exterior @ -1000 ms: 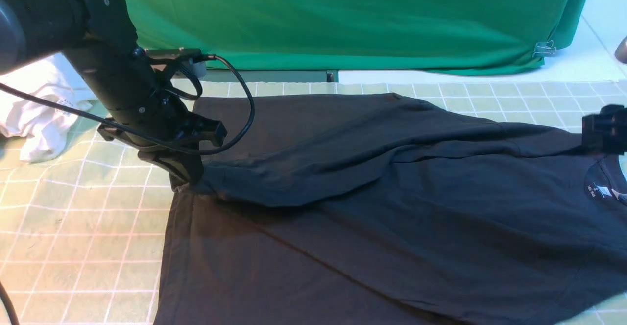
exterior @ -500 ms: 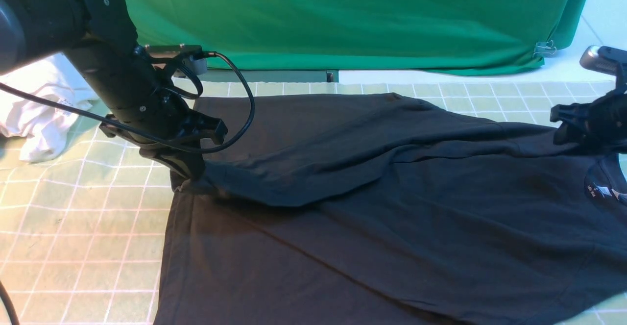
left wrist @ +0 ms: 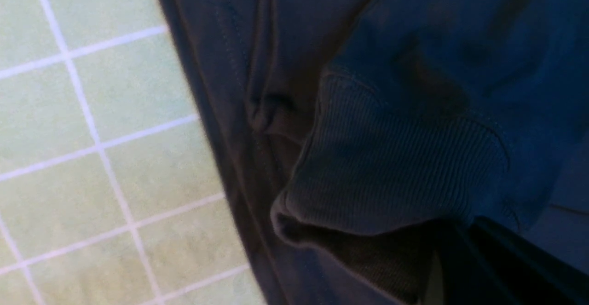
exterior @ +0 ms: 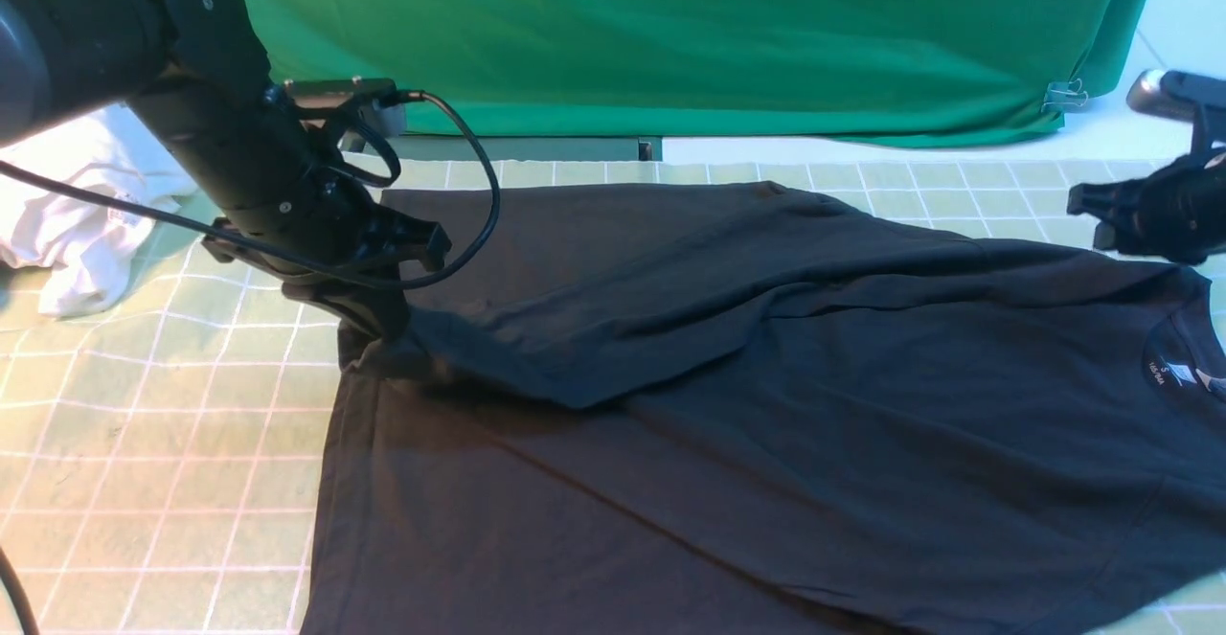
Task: Fold a long-sleeved shirt over a green coffee tablecloth.
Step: 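Fold the left side of the dark shirt inward over its body with the left gripper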
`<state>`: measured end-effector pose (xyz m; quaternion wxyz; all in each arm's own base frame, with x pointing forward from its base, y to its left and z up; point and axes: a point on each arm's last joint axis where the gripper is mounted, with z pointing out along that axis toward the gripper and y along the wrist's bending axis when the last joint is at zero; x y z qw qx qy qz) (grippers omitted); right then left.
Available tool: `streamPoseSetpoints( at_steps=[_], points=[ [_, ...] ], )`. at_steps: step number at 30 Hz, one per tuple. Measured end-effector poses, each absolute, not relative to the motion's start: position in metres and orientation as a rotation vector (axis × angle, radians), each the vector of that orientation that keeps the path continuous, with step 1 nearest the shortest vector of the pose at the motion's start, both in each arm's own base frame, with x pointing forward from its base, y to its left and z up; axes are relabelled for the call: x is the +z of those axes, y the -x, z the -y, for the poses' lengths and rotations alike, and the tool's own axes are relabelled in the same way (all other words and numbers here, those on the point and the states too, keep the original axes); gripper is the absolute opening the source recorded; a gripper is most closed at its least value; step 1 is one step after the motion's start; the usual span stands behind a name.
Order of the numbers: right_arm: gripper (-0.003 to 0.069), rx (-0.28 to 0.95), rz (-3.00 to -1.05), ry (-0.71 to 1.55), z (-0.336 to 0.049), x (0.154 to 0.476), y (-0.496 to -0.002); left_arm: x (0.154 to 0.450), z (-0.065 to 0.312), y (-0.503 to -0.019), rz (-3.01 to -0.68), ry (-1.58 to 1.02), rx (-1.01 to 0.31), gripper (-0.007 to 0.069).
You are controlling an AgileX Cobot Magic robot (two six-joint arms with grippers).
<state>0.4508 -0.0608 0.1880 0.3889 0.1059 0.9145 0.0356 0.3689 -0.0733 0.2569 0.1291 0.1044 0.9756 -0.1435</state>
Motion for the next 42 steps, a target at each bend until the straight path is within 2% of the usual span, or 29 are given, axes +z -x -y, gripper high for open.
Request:
streamPoseSetpoints(
  at_steps=[3, 8, 10, 12, 13, 14, 15, 17, 19, 21, 26, 29, 31, 34, 36, 37, 38, 39, 40, 42],
  points=[
    [0.0125, 0.067, -2.320, -0.223, 0.061, 0.189, -0.451, 0.257, 0.074, -0.369, -2.834, -0.294, -0.435, -0.0031],
    [0.0134, 0.058, -2.451, 0.114, 0.043, 0.191, -0.448, 0.257, 0.074, -0.370, -2.824, -0.299, -0.422, -0.0031],
    [0.0195, 0.092, -2.500, 0.230, 0.029, 0.195, -0.445, 0.257, 0.074, -0.370, -2.824, -0.299, -0.422, -0.0031],
    [0.0309, 0.099, -2.522, 0.314, 0.017, 0.198, -0.444, 0.257, 0.074, -0.370, -2.825, -0.299, -0.422, -0.0031],
    [0.0374, 0.080, -2.526, 0.373, 0.011, 0.197, -0.444, 0.257, 0.074, -0.370, -2.827, -0.300, -0.423, -0.0031],
    [0.0374, 0.081, -2.526, 0.378, 0.010, 0.197, -0.444, 0.257, 0.074, -0.370, -2.827, -0.300, -0.423, -0.0031],
    [0.0461, 0.047, -2.523, 0.439, 0.004, 0.197, -0.444, 0.257, 0.074, -0.369, -2.834, -0.305, -0.425, -0.0031],
    [0.0501, -0.009, -2.512, 0.530, -0.004, 0.197, -0.444, 0.257, 0.074, -0.368, -2.846, -0.320, -0.426, -0.0031],
    [0.0486, -0.046, -2.498, 0.577, -0.008, 0.196, -0.446, 0.257, 0.074, -0.367, -2.853, -0.328, -0.428, -0.0031],
    [0.0391, -0.080, -2.473, 0.613, -0.012, 0.191, -0.449, 0.256, 0.074, -0.366, -2.856, -0.335, -0.429, -0.0031],
    [0.0253, -0.081, -2.480, 0.604, -0.014, 0.182, -0.452, 0.257, 0.074, -0.366, -2.856, -0.339, -0.433, -0.0031],
    [0.0288, -0.067, -2.491, 0.551, -0.014, 0.180, -0.453, 0.257, 0.074, -0.366, -2.855, -0.341, -0.433, -0.0031],
    [0.0372, -0.060, -2.497, 0.529, -0.014, 0.180, -0.453, 0.257, 0.074, -0.366, -2.855, -0.342, -0.432, -0.0031],
    [0.0442, -0.058, -2.503, 0.527, -0.014, 0.179, -0.453, 0.257, 0.074, -0.366, -2.855, -0.342, -0.432, -0.0031],
    [0.0433, -0.055, -2.511, 0.529, -0.014, 0.177, -0.453, 0.257, 0.074, -0.366, -2.855, -0.342, -0.432, -0.0031],
    [0.0399, -0.054, -2.516, 0.529, -0.014, 0.175, -0.453, 0.257, 0.074, -0.366, -2.853, -0.341, -0.432, -0.0031],
    [0.0294, -0.053, -2.521, 0.533, -0.014, 0.173, -0.453, 0.257, 0.074, -0.367, -2.851, -0.340, -0.431, -0.0031],
    [0.0280, -0.053, -2.522, 0.534, -0.014, 0.172, -0.453, 0.257, 0.074, -0.367, -2.851, -0.340, -0.431, -0.0031],
    [0.0179, -0.052, -2.526, 0.535, -0.014, 0.171, -0.453, 0.257, 0.074, -0.367, -2.851, -0.341, -0.431, -0.0031],
    [0.0073, -0.053, -2.524, 0.534, -0.014, 0.170, -0.453, 0.257, 0.074, -0.367, -2.850, -0.344, -0.431, -0.0031]
  ],
)
